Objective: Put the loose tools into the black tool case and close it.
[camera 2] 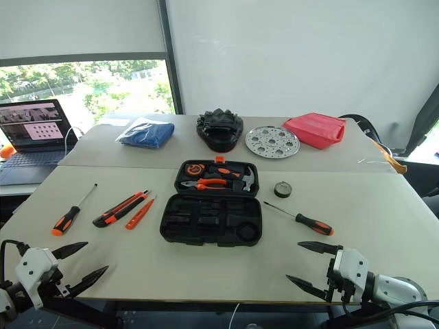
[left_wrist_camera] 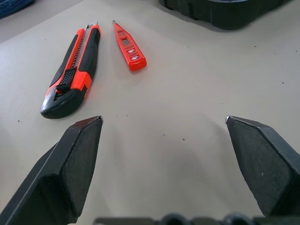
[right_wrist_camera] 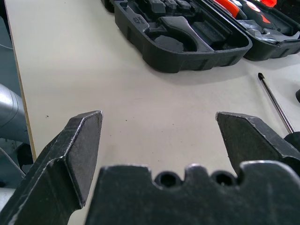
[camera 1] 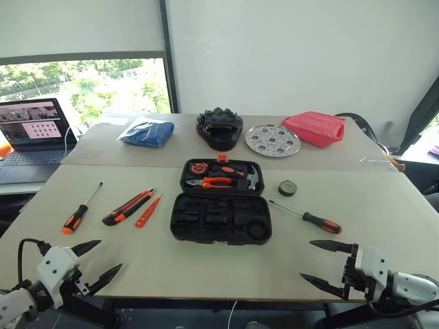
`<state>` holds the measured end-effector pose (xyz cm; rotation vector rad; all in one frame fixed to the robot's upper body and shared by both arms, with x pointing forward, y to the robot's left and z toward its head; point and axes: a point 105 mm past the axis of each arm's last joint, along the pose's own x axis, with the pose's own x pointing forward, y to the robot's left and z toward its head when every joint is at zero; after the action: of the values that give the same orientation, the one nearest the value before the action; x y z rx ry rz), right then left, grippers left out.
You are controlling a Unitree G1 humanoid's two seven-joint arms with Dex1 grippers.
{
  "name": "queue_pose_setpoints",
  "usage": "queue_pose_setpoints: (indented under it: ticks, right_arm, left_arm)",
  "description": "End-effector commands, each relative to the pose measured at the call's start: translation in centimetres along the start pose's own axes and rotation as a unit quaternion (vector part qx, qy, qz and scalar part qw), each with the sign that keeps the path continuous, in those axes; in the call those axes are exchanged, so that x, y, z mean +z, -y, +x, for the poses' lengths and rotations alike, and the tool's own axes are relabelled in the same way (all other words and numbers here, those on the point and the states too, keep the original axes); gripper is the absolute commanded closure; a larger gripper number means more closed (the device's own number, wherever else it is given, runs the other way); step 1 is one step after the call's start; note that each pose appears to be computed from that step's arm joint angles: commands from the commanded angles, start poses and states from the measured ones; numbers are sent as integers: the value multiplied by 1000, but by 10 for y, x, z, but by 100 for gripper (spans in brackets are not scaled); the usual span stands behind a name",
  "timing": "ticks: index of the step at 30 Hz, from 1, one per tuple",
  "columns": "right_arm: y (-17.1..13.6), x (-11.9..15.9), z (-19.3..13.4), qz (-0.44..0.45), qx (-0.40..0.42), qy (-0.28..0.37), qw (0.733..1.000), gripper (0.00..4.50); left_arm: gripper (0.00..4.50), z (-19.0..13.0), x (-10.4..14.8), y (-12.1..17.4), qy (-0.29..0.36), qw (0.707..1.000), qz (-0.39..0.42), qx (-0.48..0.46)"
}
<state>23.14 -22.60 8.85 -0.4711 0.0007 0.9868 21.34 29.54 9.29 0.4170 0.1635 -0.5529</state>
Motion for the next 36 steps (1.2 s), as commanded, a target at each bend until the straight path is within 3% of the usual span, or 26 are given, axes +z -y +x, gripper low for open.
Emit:
queue_pose_setpoints:
  ticks: [1, 4, 7, 10, 13, 17, 21, 25, 29, 36]
  right_arm:
    - [12, 24, 3, -26, -28, 52, 998, 1]
    - [18, 68, 22, -20, -56, 183, 981, 1]
    - [11, 100, 32, 22, -17, 257, 966, 1]
    - [-1, 118, 43, -6, 12, 289, 957, 1]
    - [-6, 115, 46, -13, 13, 282, 959, 1]
    - [-6, 106, 44, -21, 3, 263, 965, 1]
    - [-8, 100, 41, -22, -2, 249, 968, 1]
    - [-8, 98, 39, -22, -12, 245, 969, 1]
    - [-8, 94, 37, -19, -22, 239, 971, 1]
    - [-9, 92, 38, -11, -21, 237, 971, 1]
  left_arm:
    - [0, -4, 8, -12, 23, 999, -37, 28]
    - [0, -29, 2, -32, 24, 986, -126, 104]
    - [0, -59, -19, -37, -2, 965, -189, 183]
    - [0, -89, -49, -31, -32, 937, -244, 248]
    - [0, -101, -55, -28, -29, 927, -265, 262]
    - [0, -88, -35, -40, 3, 938, -251, 238]
    - [0, -53, 2, -60, 24, 960, -221, 171]
    - [0, -15, 28, -82, -15, 971, -195, 141]
    - [0, 11, 46, -113, -34, 957, -219, 189]
    - [0, 42, 25, -138, -168, 920, -277, 221]
